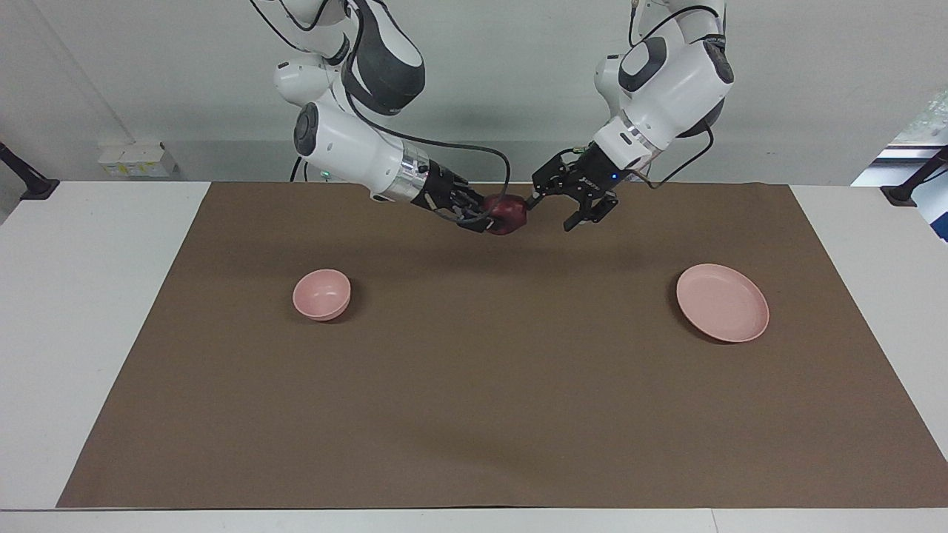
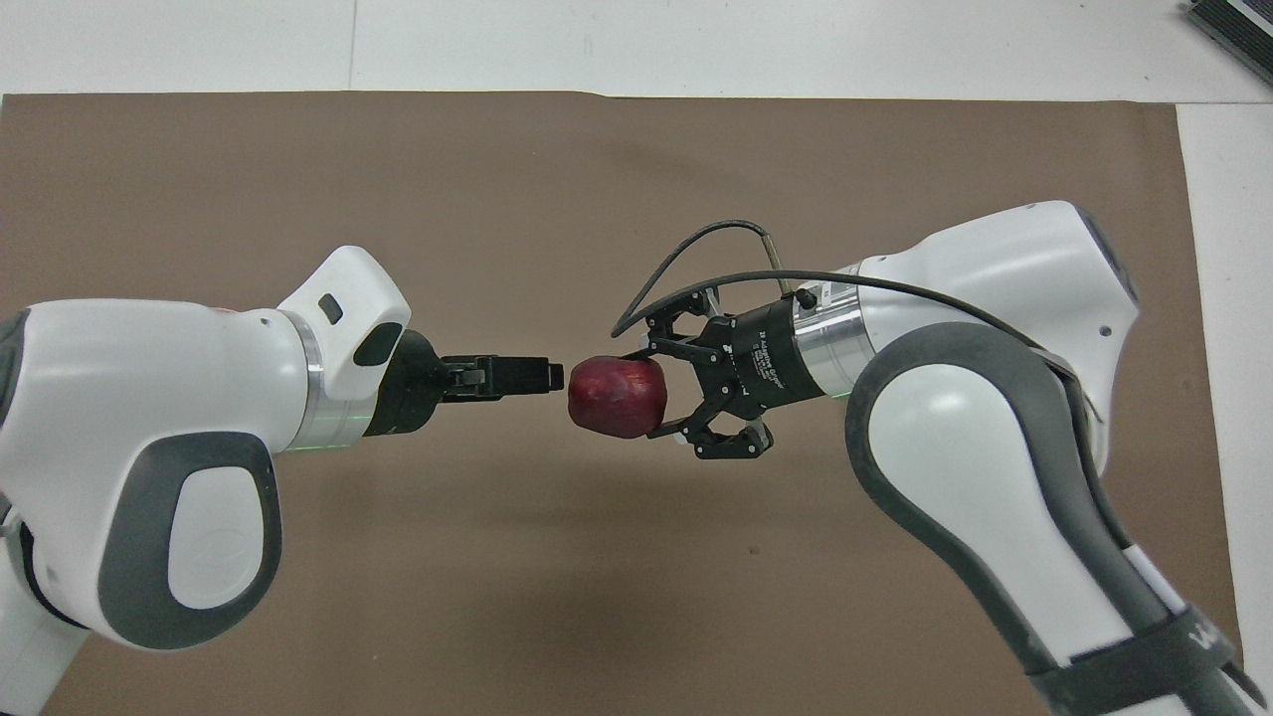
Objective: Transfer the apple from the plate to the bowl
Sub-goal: 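Carry the apple with the right gripper while the left gripper withdraws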
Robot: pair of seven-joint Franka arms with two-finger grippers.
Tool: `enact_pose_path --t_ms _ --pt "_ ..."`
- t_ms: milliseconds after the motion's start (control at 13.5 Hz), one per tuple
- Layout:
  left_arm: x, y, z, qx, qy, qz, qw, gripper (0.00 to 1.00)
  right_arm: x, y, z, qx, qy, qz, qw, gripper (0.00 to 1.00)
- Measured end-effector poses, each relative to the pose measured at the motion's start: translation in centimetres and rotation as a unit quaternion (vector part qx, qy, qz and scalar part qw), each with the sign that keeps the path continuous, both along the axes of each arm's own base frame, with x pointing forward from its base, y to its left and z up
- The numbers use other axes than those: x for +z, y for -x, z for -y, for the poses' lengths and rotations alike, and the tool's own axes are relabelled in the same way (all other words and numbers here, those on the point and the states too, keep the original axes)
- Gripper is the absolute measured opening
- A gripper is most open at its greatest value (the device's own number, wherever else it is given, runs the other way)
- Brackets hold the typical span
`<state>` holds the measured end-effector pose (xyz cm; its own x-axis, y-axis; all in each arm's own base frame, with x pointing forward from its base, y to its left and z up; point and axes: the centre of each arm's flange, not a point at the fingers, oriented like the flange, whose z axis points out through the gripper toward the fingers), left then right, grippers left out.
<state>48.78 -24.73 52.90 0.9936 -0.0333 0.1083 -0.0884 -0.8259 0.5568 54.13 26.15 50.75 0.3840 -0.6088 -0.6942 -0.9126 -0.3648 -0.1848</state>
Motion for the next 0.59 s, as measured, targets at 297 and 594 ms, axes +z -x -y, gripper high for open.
enact_pose_path --t_ms 297,594 --pt "-1.2 -1.2 -4.2 -0.008 -0.082 0.000 0.997 1.00 1.2 0.1 2.3 0.094 0.062 0.091 0.989 0.66" --pt "-1.7 -3.3 -11.0 -0.001 -0.204 0.027 0.979 1.00 1.1 -0.9 7.7 0.221 0.104 0.185 0.952 0.65"
